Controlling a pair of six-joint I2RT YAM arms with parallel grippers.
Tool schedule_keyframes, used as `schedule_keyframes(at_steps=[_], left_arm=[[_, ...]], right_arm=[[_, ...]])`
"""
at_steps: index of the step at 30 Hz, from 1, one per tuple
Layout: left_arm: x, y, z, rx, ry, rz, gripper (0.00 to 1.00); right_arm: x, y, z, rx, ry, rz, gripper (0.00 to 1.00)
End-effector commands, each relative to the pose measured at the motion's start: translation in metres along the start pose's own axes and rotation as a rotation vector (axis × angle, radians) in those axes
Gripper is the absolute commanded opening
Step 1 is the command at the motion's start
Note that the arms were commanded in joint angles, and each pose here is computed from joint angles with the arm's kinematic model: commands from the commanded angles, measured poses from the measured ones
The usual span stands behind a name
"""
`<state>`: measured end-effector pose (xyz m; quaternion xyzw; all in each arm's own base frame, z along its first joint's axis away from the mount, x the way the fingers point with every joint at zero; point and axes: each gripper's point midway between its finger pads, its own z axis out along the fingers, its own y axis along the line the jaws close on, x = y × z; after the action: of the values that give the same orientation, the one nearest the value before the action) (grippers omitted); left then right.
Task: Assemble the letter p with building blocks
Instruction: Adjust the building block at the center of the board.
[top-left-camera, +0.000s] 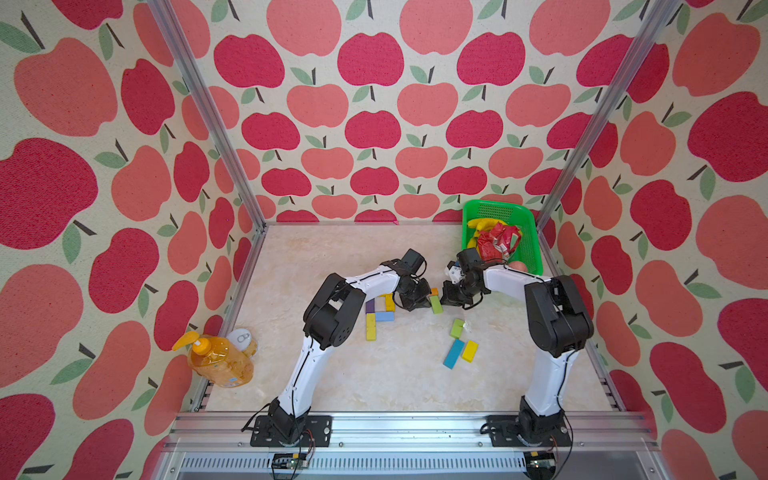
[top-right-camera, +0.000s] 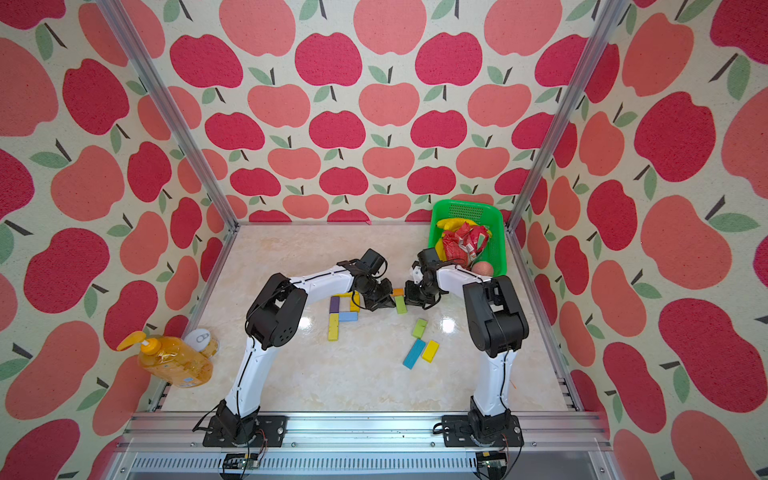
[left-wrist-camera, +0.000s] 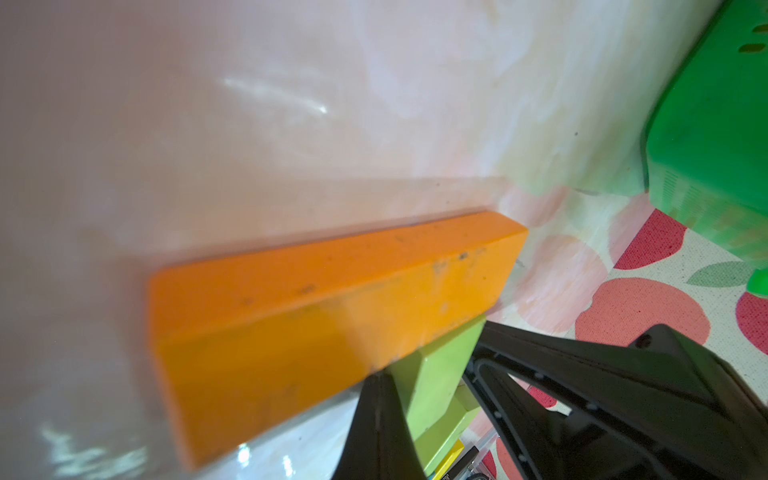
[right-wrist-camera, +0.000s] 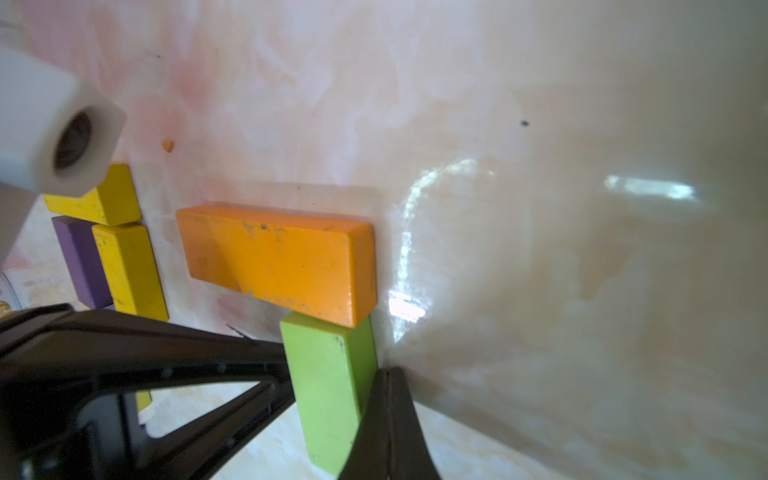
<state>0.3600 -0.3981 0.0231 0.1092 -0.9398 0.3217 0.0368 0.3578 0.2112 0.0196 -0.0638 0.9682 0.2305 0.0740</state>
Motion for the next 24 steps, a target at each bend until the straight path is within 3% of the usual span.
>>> schedule_keyframes(at_steps=[1, 24], left_arm=[[-0.009, 0.016, 0.010, -0.042, -0.006, -0.030, 0.00], [-0.011, 0.011, 0.002, -0.034, -0.023, -0.018, 0.00]], right_arm=[[0.031, -0.035, 0.009, 0.107, 0.098, 0.044, 0.00], [0.034, -0.042, -0.004, 0.142, 0.073, 0.044, 0.01]])
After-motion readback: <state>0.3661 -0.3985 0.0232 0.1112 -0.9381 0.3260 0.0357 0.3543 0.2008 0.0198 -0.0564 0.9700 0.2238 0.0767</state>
